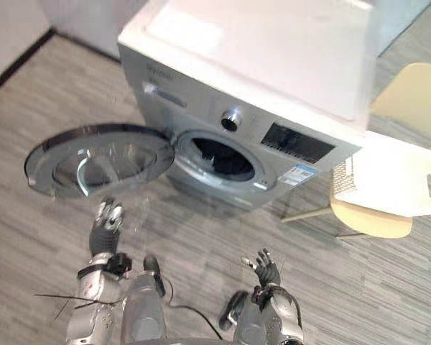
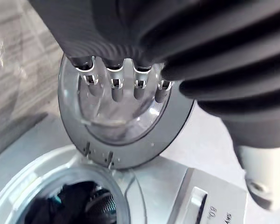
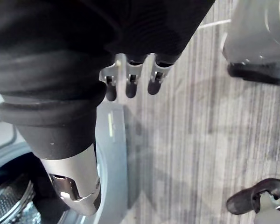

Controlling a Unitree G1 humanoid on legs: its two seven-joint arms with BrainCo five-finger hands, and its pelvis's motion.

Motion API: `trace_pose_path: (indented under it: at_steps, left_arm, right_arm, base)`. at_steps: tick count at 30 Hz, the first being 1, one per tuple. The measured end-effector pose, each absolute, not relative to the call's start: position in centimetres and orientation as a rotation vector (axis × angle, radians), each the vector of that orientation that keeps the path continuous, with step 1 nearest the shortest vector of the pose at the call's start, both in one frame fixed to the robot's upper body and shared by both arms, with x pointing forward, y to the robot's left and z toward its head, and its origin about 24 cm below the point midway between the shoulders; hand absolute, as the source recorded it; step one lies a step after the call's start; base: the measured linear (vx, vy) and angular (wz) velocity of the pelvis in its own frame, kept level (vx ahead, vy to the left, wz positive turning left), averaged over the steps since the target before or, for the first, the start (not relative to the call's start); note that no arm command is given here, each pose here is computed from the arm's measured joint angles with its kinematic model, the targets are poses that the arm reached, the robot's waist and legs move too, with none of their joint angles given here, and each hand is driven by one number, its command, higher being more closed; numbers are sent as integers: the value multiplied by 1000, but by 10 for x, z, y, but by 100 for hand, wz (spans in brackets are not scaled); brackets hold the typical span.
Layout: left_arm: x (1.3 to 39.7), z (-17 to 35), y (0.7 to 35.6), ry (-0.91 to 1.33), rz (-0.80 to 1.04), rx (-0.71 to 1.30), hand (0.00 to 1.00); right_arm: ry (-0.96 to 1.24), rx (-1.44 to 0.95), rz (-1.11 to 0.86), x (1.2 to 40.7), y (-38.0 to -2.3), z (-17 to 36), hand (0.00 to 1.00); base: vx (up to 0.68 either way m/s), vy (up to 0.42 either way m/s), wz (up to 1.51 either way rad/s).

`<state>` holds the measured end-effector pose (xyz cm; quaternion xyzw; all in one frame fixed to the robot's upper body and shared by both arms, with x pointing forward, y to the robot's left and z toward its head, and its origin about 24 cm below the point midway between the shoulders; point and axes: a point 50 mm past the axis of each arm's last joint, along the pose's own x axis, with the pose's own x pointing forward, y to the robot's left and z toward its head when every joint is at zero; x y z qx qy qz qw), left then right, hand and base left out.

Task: Pick up the laundry basket with both hands and put the clothes into the washing machine.

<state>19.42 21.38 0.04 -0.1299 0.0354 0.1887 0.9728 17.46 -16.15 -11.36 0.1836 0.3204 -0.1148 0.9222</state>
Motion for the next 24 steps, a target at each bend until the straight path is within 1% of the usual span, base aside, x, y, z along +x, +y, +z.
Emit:
trace_pose_path:
  at_steps: [1, 3, 5, 7, 9, 14, 18, 19, 22, 24]
  left_arm:
    - [192, -3, 219, 88, 406, -248, 0]
    - [184, -13, 233, 151, 493, -213, 0]
    - [175, -20, 234, 192, 534, -169, 0]
    - [170, -28, 229, 249, 556, -136, 0]
    - [169, -31, 228, 280, 559, -107, 0]
    - [165, -33, 236, 318, 605, -72, 0]
    - [157, -31, 251, 323, 679, -64, 0]
    - [155, -18, 261, 267, 723, -53, 0]
    - [148, -7, 277, 220, 810, -37, 0]
    - [154, 3, 290, 187, 882, -41, 0]
  right_arm:
    - [676, 368, -237, 172, -161, -117, 0]
    - [791, 333, -255, 155, -165, -133, 0]
    - [878, 281, -272, 142, -173, -143, 0]
    - [964, 222, -341, 129, -193, -151, 0]
    - [1032, 193, -393, 114, -204, -156, 0]
    - [1121, 215, -564, 77, -229, -162, 0]
    - [1199, 218, -681, 34, -248, -163, 0]
    - [1227, 229, -712, 18, -250, -164, 0]
    - [1281, 257, -713, 2, -239, -168, 0]
    - [1302, 296, -687, -2, -226, -171, 0]
  base:
    - [77, -63, -48]
    - [66, -43, -55]
    - [0, -48, -48]
    - [-39, -50, -28]
    - [-62, -55, -16]
    - [-98, -75, 4]
    - [-64, 93, -17]
    - [-19, 200, -6]
    - [22, 163, 32]
    - [-6, 138, 51]
